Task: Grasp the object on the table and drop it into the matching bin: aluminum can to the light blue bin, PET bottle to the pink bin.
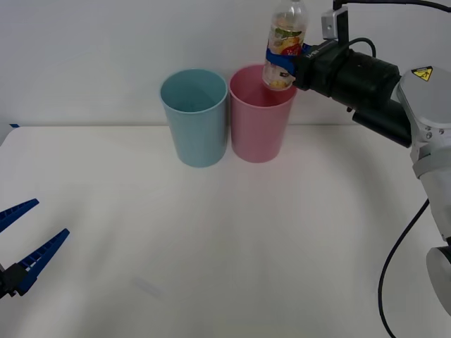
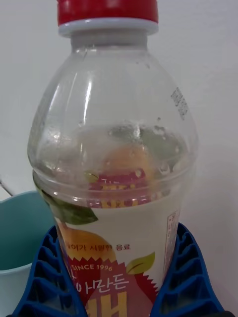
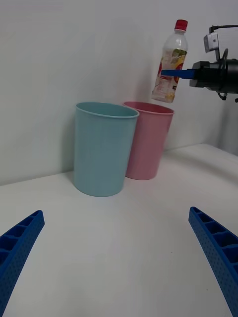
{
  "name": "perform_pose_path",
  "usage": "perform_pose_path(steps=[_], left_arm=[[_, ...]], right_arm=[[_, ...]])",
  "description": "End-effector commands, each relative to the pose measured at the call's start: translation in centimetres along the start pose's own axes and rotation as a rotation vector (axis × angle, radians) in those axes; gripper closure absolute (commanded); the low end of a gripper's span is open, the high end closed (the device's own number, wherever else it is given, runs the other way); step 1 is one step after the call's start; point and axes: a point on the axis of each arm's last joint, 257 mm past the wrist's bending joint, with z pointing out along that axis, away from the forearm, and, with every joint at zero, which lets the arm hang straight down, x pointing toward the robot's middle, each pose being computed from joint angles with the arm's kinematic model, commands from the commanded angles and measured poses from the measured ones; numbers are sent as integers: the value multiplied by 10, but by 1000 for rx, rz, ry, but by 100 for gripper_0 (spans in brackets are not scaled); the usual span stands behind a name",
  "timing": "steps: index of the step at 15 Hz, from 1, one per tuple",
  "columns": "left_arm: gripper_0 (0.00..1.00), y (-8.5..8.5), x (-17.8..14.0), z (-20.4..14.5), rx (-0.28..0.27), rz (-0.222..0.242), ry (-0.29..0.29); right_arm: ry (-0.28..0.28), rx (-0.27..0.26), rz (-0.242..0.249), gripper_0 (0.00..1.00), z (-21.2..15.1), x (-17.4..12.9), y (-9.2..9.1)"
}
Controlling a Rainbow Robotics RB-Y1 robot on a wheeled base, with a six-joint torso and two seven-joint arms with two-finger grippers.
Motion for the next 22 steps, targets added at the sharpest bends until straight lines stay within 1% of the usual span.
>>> perform_pose_path(steps=[1,2,7,11,13,14,16,17,20,22], left_arm=[[0,0,0,0,0,0,0],[0,0,0,0,0,0,0],[0,0,0,0,0,0,0],[0,0,0,0,0,0,0],[0,0,0,0,0,0,0],[0,0,0,0,0,0,0],[0,0,0,0,0,0,0],[0,0,0,0,0,0,0],[0,0,0,0,0,0,0],[0,0,0,0,0,0,0]], right_arm=[[-1,0,-6,42,0,-1,0],[-1,-2,-10,0,1,-1,1],[-6,-5,-29,0,1,-2,2],[-12,-8,-26,0,-1,-1,2],[-17,-12,-35,0,-5,1,6],[-28,-12,-46,0,-11,0,9],[-45,-21,-69,0,-20,-2,18],[-47,-34,-79,0,-26,-1,26],[-50,-85,-94,0,-40,4,48],[-52,-118,-109,0,-59,8,64]])
